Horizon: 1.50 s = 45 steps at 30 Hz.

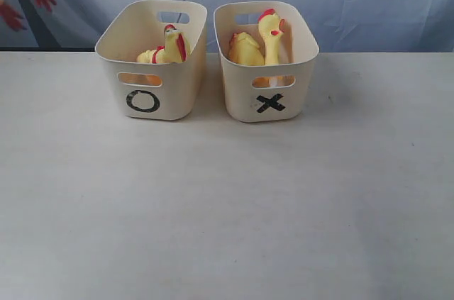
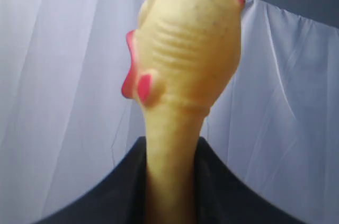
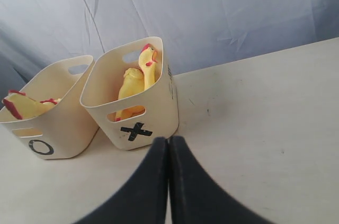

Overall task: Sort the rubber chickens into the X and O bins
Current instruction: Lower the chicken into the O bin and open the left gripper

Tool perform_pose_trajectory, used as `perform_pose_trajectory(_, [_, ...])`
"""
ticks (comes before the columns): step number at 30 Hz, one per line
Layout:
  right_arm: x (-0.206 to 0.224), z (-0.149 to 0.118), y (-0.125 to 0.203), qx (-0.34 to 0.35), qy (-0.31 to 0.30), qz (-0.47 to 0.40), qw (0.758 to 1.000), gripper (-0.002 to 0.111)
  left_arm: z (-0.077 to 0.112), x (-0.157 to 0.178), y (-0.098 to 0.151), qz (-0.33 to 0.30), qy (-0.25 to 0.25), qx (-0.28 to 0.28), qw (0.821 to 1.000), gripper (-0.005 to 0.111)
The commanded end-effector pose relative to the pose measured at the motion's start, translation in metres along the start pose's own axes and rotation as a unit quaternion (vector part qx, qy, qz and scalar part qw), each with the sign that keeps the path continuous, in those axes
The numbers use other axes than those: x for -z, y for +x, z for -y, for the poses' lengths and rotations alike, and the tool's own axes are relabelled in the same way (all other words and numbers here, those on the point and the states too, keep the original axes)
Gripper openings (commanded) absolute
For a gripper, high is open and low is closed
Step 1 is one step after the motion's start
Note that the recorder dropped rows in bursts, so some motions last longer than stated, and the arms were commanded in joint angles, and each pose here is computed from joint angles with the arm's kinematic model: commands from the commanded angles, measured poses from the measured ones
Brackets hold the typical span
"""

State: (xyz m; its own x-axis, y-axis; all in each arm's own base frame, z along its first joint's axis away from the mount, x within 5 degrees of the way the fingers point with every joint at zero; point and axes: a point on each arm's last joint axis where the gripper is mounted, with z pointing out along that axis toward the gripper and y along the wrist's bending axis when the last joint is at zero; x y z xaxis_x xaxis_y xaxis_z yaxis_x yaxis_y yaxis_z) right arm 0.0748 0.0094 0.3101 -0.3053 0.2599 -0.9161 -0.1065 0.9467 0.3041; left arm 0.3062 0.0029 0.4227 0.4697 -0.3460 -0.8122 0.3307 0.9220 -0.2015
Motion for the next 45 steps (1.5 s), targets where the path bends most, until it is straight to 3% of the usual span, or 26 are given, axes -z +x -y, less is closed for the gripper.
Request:
perform_pose_trajectory(1, [0.001,0.000,-0.001,0.006,-0.004,0.008,1.000,0.000,-0.028,-0.006,0.036,0.094,0.002,0.087,0.992,0.000])
perform_pose_trajectory(7, [0.001,-0.001,-0.001,0.006,-0.010,0.011,1.000,0.000,-0.068,-0.009,0.105,0.066,-0.061,0.177,0.980,0.000])
perform_pose_trajectory(10, [0.001,-0.001,-0.002,0.006,-0.011,0.012,1.000,0.000,-0.076,-0.015,0.119,0.062,-0.064,0.198,0.976,0.000])
perform_pose_trajectory(23, [0.001,-0.003,-0.003,0.008,-0.019,0.018,1.000,0.000,-0.066,-0.052,0.097,0.097,0.011,0.162,0.982,0.000])
perform_pose_trajectory(38, [0.001,-0.004,-0.003,0.008,-0.023,0.020,0.999,0.000,-0.088,-0.069,0.148,0.078,0.012,0.238,0.968,0.000])
perform_pose_trajectory(45, [0.001,-0.004,-0.003,0.008,-0.023,0.020,0.999,0.000,-0.080,-0.079,0.166,0.069,0.033,0.251,0.965,0.000])
